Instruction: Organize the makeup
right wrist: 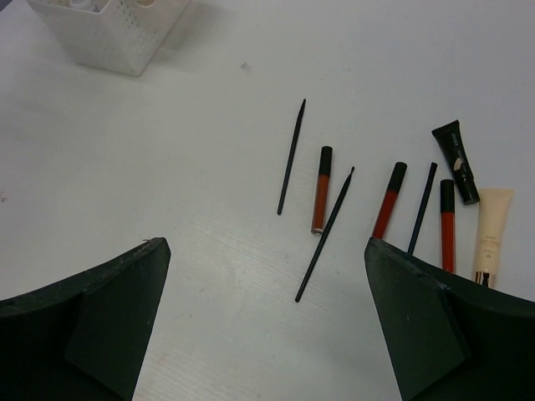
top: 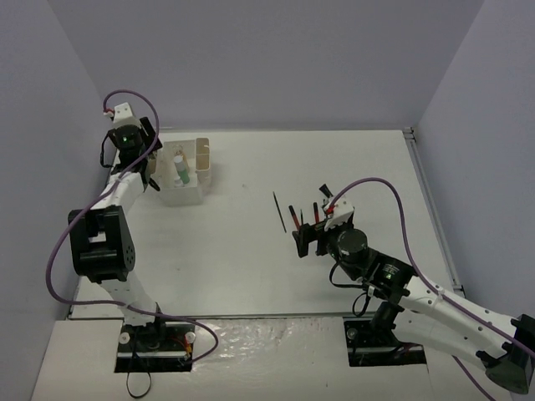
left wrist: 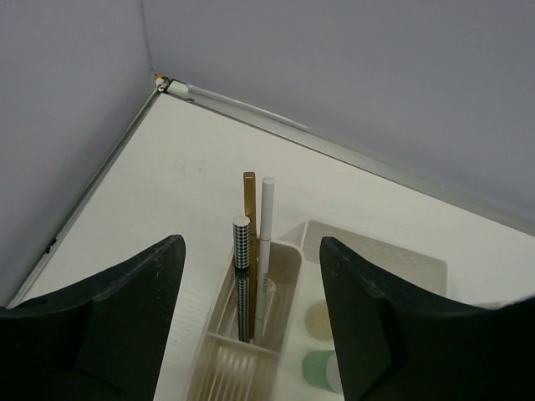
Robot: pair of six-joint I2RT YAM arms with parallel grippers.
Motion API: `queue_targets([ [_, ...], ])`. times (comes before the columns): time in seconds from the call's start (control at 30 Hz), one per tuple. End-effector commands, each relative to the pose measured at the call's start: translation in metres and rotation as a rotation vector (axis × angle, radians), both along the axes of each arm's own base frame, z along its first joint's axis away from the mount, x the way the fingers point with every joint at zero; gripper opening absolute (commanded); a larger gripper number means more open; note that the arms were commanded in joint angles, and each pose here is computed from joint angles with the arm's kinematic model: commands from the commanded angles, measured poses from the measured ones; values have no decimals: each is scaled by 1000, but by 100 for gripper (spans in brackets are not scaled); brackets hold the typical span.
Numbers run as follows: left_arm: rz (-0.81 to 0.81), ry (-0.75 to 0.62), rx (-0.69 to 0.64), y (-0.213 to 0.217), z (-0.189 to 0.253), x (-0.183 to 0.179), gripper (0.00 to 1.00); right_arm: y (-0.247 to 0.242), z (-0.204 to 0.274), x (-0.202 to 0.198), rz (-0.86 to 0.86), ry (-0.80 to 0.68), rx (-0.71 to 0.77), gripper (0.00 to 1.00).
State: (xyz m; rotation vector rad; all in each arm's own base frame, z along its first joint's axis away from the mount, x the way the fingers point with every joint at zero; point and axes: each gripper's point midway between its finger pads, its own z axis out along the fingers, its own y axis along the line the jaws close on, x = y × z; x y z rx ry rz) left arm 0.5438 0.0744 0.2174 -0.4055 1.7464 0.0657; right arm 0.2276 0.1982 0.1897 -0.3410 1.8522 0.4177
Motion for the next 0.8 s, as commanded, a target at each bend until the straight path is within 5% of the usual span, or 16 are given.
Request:
queue_targets([
  [0.0,8,-188,-73,-11,117,-37,69,0,14,13,-101,36,43,99],
  [0.13,-58,-145,-120,-38,143,-78,84,1,-5,18,-177,131,24,96],
  [0.33,-265,99,-228,-108,110,-154,97,5,-55,22,-247,286,-28,82],
  [0.77,-596,395,-280,-182,9,-268,97,49,-102,70,-152,377,-171,51],
])
